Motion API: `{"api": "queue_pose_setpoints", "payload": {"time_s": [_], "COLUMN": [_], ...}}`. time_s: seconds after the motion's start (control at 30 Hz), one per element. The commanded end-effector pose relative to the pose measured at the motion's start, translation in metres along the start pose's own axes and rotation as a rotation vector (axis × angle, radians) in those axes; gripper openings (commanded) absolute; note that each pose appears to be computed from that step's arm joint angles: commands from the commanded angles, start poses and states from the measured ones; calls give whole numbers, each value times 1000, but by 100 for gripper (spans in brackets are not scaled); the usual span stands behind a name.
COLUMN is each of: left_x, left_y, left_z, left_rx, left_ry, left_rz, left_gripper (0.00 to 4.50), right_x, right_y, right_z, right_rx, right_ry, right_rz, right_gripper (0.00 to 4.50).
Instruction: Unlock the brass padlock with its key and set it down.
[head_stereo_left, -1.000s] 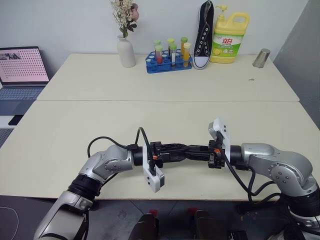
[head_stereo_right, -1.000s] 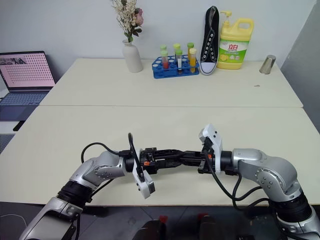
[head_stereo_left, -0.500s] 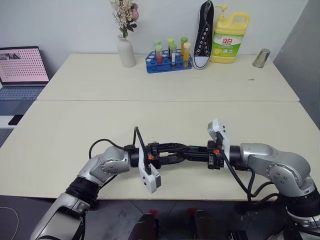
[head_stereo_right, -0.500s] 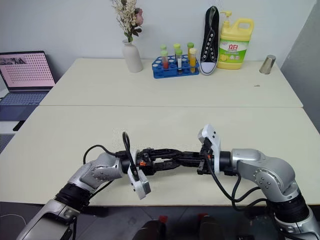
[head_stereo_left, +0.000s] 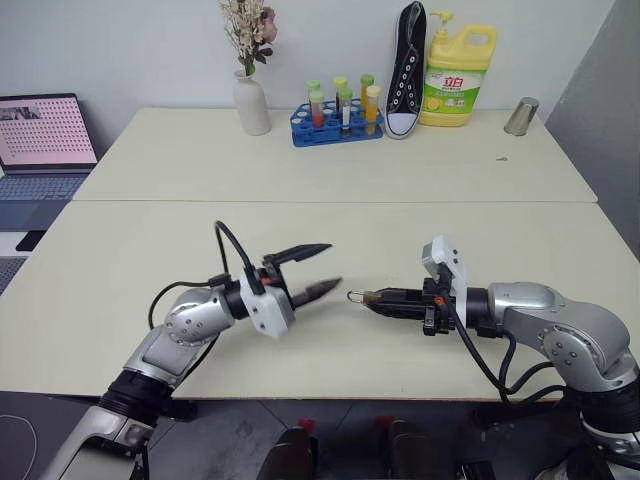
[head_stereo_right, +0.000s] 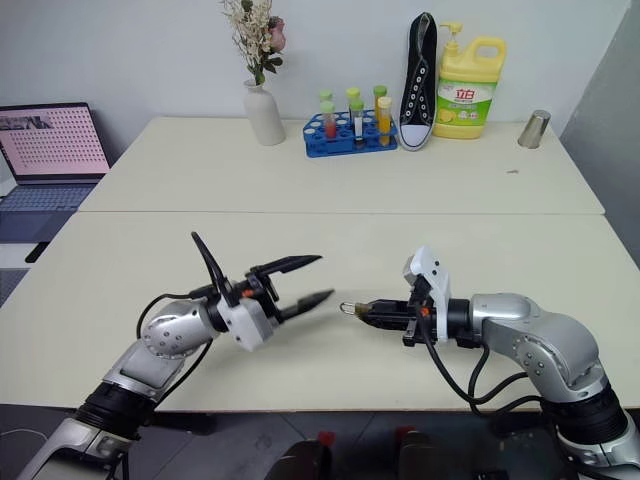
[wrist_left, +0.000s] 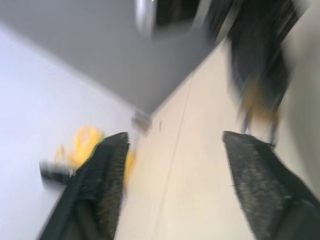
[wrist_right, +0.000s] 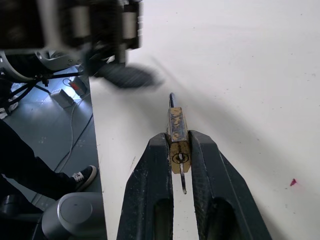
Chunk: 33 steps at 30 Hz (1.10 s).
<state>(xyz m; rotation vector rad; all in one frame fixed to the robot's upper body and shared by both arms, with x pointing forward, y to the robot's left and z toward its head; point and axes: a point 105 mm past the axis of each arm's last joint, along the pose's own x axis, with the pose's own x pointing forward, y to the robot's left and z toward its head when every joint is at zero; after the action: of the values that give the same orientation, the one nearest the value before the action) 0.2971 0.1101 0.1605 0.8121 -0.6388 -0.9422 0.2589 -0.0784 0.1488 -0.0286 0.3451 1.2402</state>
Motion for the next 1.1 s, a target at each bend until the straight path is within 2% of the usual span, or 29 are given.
{"api": "queue_pose_setpoints", "payload": {"time_s": [0.03, 0.13, 0.2, 0.23, 0.7, 1.1], "left_x": [1, 10, 15, 18, 21, 18], "left_y": [15, -4, -10, -14, -54, -54], "left_z": [-6, -9, -4, -1, 18, 29], "left_rx": [-207, -486, -560, -613, -901, -909], "left_ry": [26, 41, 27, 28, 57, 26], "left_rz": [63, -27, -64, -88, -332, -348], "left_gripper": [170, 71, 8, 0, 0, 0], "right_x": [-3, -2, -1, -1, 0, 0], "right_y": [3, 7, 10, 11, 13, 11], "right_z": [8, 11, 12, 12, 13, 10], "right_rx": [-46, -69, -76, -79, -84, -85], "right_ry": [-29, -39, -41, -41, -50, -39], "right_rz": [11, 30, 41, 44, 45, 38], "right_gripper": [14, 14, 14, 14, 14, 14]}}
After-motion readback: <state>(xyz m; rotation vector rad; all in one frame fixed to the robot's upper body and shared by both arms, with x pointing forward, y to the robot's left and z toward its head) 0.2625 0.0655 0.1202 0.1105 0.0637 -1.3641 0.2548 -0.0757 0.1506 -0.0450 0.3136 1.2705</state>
